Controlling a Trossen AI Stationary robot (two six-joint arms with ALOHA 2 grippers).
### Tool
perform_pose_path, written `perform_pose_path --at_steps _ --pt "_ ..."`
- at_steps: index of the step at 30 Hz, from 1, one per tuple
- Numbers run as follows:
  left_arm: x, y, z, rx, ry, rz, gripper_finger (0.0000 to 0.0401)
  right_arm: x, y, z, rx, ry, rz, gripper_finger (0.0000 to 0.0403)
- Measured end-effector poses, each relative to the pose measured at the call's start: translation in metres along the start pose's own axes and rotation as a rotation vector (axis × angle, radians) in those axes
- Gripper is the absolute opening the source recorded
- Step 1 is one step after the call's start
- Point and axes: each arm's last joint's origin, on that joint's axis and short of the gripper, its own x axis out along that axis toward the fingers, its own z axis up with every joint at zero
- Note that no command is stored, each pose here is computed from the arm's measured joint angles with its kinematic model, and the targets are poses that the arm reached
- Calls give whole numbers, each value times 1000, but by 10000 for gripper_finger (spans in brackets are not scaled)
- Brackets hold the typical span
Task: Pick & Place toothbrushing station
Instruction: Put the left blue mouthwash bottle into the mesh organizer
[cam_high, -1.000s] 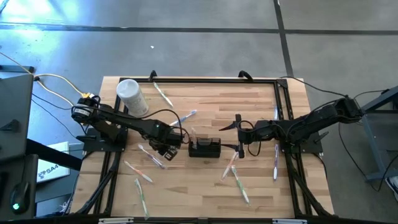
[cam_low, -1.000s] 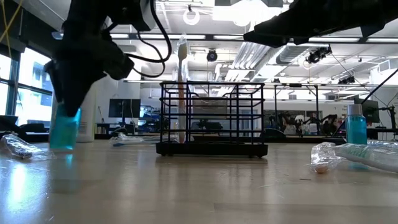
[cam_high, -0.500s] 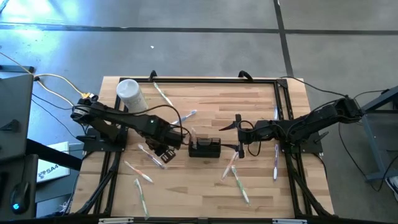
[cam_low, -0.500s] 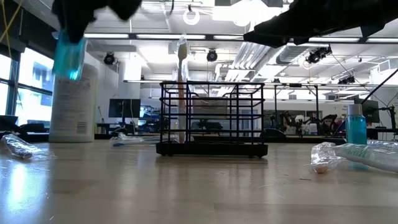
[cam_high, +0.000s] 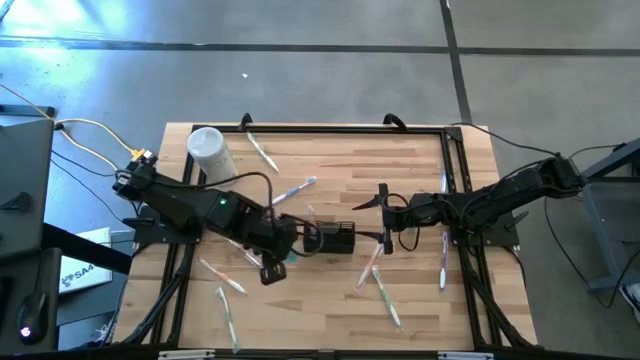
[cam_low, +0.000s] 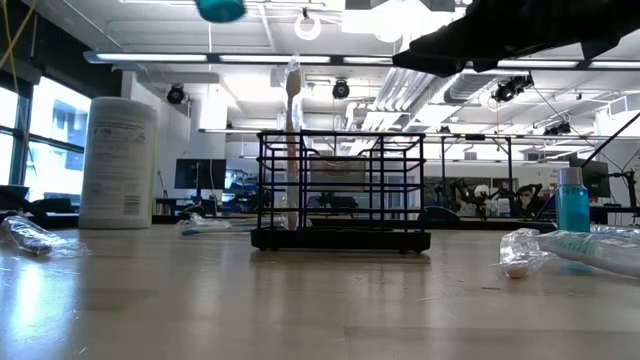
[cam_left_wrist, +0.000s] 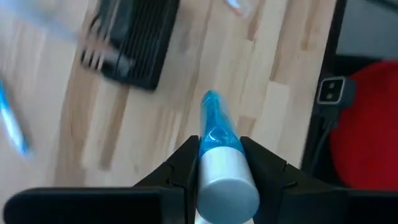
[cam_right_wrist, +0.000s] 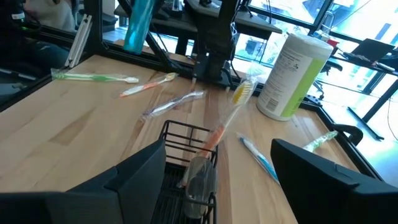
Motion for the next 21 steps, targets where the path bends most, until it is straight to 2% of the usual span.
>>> perform_pose_path --at_steps 7,12,18,21 --pt "32 2 22 279 -1 -37 88 -17 5 7 6 36 -91 283" --pt "34 11 39 364 15 -5 88 -29 11 13 -5 37 -108 283" --pt "28 19 65 444 -36 8 88 -36 13 14 -18 57 -139 283" --pt "32 26 75 465 -8 29 88 -36 13 12 -24 75 -157 283"
